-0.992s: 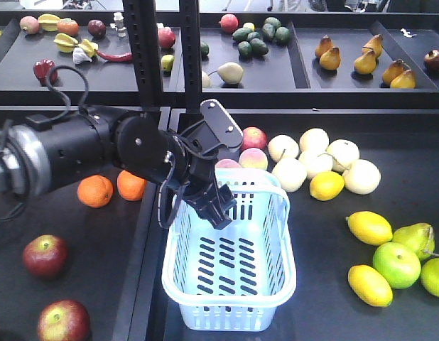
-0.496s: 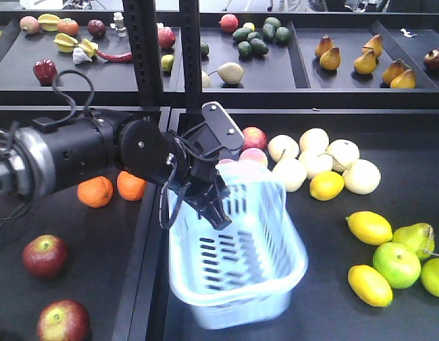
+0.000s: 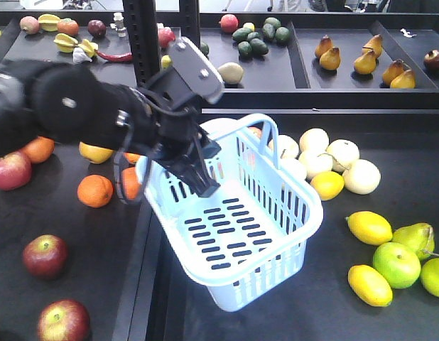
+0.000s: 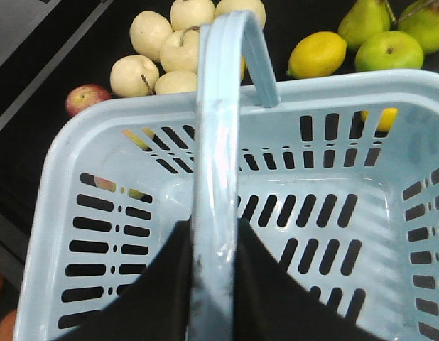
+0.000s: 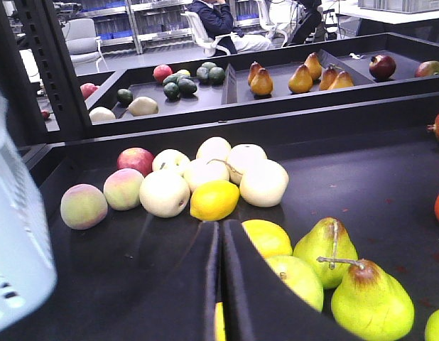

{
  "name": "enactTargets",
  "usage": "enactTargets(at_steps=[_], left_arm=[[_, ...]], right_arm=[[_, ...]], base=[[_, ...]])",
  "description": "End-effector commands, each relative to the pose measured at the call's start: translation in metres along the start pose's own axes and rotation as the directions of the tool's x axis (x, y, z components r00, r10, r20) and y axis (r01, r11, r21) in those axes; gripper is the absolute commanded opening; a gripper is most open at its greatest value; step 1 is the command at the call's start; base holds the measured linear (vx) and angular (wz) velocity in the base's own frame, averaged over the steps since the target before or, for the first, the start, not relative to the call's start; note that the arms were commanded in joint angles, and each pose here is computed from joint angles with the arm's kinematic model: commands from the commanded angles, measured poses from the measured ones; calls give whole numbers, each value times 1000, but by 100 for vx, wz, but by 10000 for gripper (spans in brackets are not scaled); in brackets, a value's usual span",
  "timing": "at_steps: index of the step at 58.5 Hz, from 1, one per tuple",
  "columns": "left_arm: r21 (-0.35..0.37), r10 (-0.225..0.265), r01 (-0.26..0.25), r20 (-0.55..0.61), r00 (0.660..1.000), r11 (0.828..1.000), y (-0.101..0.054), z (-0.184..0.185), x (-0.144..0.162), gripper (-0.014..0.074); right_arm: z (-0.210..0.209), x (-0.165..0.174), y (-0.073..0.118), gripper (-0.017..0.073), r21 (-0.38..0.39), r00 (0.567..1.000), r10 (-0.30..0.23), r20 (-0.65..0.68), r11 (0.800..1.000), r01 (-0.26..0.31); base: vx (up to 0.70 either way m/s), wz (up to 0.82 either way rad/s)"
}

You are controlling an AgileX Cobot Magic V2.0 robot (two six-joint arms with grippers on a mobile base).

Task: Pick three apples into basket with both arms
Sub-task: 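Swing the held basket toward the robot's left side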

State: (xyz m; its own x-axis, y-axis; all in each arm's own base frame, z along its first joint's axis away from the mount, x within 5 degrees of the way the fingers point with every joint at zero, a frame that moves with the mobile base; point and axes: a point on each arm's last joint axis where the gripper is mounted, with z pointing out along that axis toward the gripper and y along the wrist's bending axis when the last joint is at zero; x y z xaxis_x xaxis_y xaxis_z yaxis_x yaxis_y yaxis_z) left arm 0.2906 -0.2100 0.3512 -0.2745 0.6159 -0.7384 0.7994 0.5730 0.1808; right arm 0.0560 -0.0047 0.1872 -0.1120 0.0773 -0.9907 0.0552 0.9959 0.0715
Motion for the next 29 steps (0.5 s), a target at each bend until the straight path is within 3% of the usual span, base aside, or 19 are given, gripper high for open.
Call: enactTargets(at_steps=[1,19,29], left_arm=[[-10,-87,89,110,990,996,-3,-44,-19,-8],[82,-215,219,-57,975,972,-20,-82,-5,-8],[86,-209,211,-28,977,974,-29,-116,1,-8]], right_arm=[[0,-3,2,-8,-19,997,-23,69,1000,25],[0,-3,2,-8,-19,997,-23,69,1000,25],[0,-3,2,-8,-19,997,-23,69,1000,25]], base=[[0,0],[0,0],[0,0]])
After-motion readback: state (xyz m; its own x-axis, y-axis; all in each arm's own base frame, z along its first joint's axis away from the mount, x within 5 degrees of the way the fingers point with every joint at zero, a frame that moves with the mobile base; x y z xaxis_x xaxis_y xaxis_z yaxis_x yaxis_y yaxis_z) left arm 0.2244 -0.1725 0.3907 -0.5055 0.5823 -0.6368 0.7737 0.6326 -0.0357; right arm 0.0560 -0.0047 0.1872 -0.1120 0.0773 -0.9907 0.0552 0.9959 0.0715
